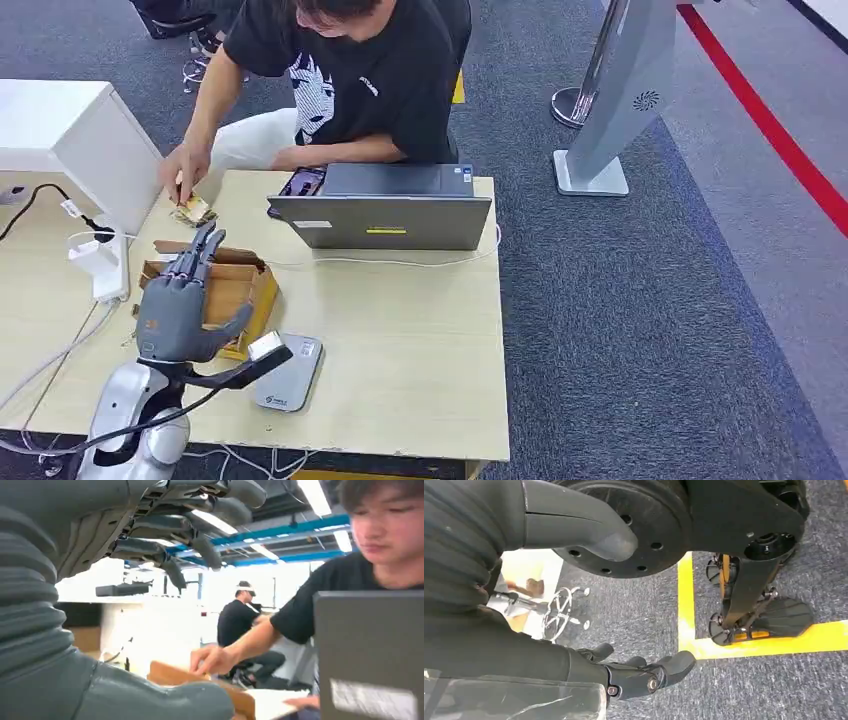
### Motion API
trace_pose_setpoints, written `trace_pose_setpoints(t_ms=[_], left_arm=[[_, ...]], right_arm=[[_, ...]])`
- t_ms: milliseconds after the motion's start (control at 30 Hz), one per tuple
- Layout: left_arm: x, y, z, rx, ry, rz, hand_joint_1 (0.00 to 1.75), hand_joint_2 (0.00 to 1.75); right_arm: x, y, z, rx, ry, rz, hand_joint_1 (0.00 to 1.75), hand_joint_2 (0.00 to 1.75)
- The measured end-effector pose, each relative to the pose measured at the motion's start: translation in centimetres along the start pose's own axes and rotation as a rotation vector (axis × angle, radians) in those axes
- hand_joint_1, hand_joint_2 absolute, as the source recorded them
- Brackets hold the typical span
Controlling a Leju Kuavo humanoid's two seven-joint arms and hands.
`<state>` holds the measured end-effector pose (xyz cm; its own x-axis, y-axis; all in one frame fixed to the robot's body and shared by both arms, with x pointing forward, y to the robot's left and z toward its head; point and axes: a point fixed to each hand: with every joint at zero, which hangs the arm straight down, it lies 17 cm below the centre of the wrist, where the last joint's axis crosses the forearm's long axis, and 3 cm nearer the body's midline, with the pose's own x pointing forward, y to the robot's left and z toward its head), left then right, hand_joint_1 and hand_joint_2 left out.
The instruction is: Pass the card to the sensor for recognition and then transmit it.
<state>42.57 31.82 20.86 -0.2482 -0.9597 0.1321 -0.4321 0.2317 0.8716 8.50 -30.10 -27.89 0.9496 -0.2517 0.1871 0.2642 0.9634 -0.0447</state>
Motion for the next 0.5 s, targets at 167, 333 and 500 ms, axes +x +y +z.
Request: trace_pose_setpoints(t_ms=[167,333,500], left_arm=[[1.7,-1.8,2.0,-0.072,-0.047,0.014,0.00,1.75],[1.7,-3.8,4.5,-0.166,-0.053,-0.036,0.00,1.75],[0.6,-4.2,5.7,-0.199,-0.033,-0.067,0.00,1.75]], right_arm=[[0.0,-0.1,0.0,-0.004,0.002,-0.017,0.00,1.75],[0.0,-0.2,0.0,-0.008,0.001,-0.035,0.00,1.75],[0.1,-0.3,0.0,-0.009,-0.002,-0.048,0.00,1.75]])
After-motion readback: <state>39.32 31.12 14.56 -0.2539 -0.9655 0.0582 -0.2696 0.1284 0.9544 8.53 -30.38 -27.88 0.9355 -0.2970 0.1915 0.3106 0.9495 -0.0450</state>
